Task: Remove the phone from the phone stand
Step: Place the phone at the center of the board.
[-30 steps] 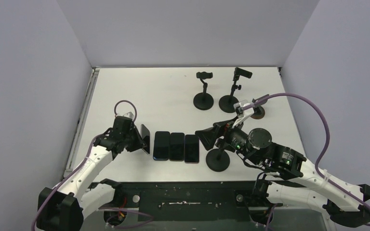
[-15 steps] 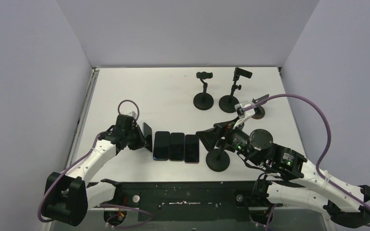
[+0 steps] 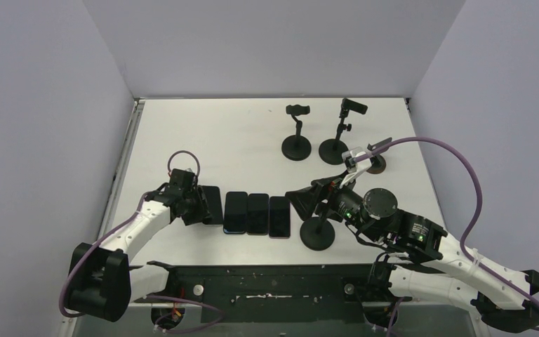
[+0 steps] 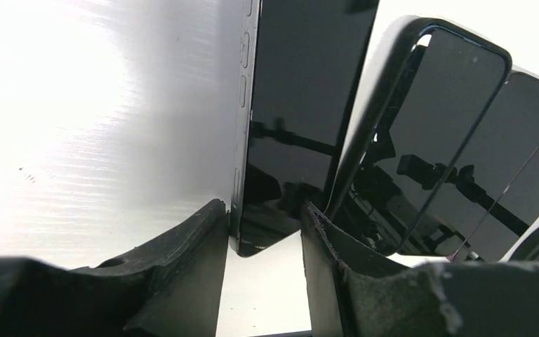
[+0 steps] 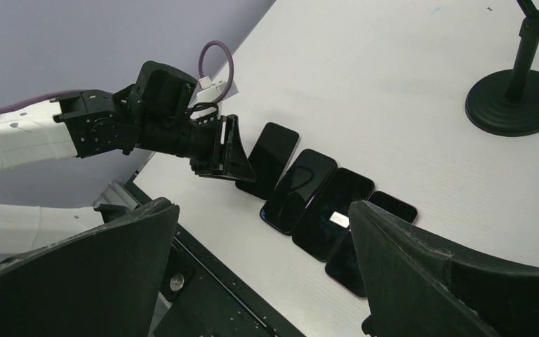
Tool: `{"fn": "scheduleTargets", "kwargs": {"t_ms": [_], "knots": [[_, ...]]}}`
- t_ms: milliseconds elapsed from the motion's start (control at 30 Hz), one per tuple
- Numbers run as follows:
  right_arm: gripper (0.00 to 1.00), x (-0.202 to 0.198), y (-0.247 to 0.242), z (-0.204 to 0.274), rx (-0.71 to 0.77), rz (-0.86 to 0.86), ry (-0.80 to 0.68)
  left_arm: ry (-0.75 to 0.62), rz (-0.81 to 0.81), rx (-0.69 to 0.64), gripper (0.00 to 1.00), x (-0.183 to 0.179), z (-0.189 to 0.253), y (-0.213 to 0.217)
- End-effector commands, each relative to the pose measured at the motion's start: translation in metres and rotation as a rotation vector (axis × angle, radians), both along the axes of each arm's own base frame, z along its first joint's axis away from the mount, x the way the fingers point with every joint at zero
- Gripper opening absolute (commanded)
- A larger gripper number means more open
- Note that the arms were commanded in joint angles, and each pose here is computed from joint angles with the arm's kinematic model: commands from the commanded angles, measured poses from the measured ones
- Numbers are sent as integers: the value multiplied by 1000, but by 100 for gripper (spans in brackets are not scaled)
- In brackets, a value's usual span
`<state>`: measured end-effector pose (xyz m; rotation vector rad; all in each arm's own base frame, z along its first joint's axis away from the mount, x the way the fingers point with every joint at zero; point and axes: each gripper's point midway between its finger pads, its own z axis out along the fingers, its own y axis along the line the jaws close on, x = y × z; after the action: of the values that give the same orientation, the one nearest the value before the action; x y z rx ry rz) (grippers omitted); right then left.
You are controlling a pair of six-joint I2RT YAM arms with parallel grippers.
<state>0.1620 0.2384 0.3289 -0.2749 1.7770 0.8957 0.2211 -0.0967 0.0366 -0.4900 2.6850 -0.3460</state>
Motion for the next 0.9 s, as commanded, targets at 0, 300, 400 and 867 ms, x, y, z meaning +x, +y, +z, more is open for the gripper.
{"fn": "scheduleTargets", "kwargs": {"t_ms": [0, 300, 400, 867], "knots": [[97, 3, -1, 2, 8, -20, -9, -55, 45, 19, 41, 15, 14, 7], [97, 4, -4, 0, 3, -36, -1, -63, 80, 49, 44, 19, 12, 18], [97, 4, -6, 0, 5, -41, 1, -82, 98, 72, 46, 22, 16, 23], [99, 20, -55, 13, -35, -260, -21, -249, 155, 175, 60, 38, 66, 47]]}}
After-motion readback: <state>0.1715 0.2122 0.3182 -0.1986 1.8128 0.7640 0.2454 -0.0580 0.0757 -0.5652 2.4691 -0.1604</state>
